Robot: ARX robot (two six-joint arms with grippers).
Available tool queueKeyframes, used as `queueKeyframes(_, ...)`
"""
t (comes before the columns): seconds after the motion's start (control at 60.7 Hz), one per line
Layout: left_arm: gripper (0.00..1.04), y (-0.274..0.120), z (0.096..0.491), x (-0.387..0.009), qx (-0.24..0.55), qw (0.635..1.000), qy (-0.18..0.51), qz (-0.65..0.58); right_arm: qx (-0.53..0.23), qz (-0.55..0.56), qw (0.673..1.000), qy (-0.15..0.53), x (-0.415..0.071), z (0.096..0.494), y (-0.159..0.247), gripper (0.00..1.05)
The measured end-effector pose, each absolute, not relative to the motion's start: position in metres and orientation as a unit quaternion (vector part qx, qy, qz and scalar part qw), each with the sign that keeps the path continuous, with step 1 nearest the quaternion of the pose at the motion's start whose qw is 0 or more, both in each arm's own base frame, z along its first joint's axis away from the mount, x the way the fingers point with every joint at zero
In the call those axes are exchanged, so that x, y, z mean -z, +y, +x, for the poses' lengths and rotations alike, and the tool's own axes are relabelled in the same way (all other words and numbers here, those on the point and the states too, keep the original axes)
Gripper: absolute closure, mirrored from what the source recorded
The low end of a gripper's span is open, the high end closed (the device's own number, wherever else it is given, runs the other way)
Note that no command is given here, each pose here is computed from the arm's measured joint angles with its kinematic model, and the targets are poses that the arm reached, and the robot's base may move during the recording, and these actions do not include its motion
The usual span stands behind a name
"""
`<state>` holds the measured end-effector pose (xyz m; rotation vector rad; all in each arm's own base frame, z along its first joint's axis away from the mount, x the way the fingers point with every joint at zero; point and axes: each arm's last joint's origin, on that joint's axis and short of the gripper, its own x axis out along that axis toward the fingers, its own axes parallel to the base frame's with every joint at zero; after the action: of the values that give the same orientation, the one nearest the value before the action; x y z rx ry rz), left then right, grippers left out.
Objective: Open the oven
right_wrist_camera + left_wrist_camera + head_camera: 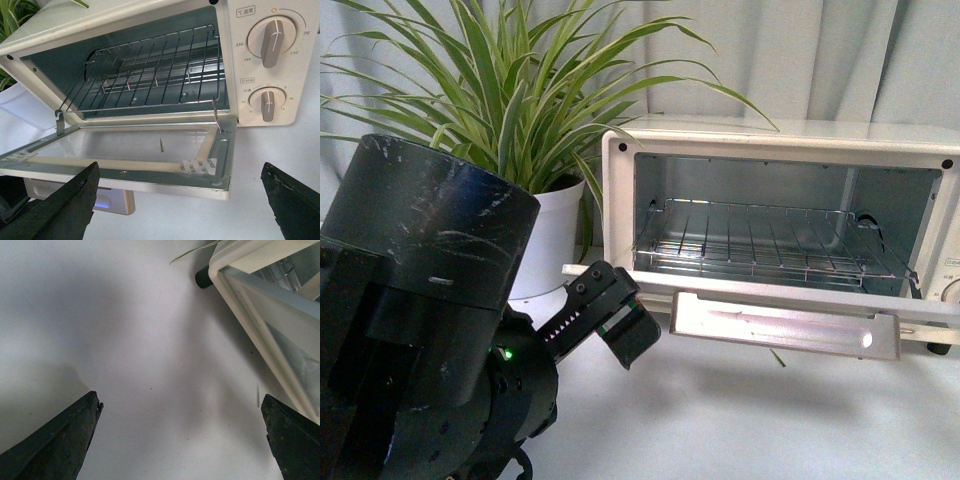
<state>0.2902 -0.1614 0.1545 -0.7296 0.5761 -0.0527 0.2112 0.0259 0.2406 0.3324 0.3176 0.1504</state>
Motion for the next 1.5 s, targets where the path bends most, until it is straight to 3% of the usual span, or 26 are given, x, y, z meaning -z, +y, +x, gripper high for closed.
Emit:
queueKeyframes(0.593,0.07,-0.178,0.281,-0.153,0.036,0.967,0.242,-0.070,-0.074,0.179,0.966,0.172,-0.224,0.206,0.022,0.09)
queueKeyframes(1.005,0.07,-0.186,0.275,-0.138,0.088,0.957,0.257,0.103,-0.086,0.164,0.962,0.200,-0.208,0.205,0.027,0.09)
queueKeyframes(1.499,0.07,-0.169,0.258,-0.138,0.102,0.948,0.258,0.157,-0.124,0.130,0.961,0.209,-0.207,0.198,0.031,0.09)
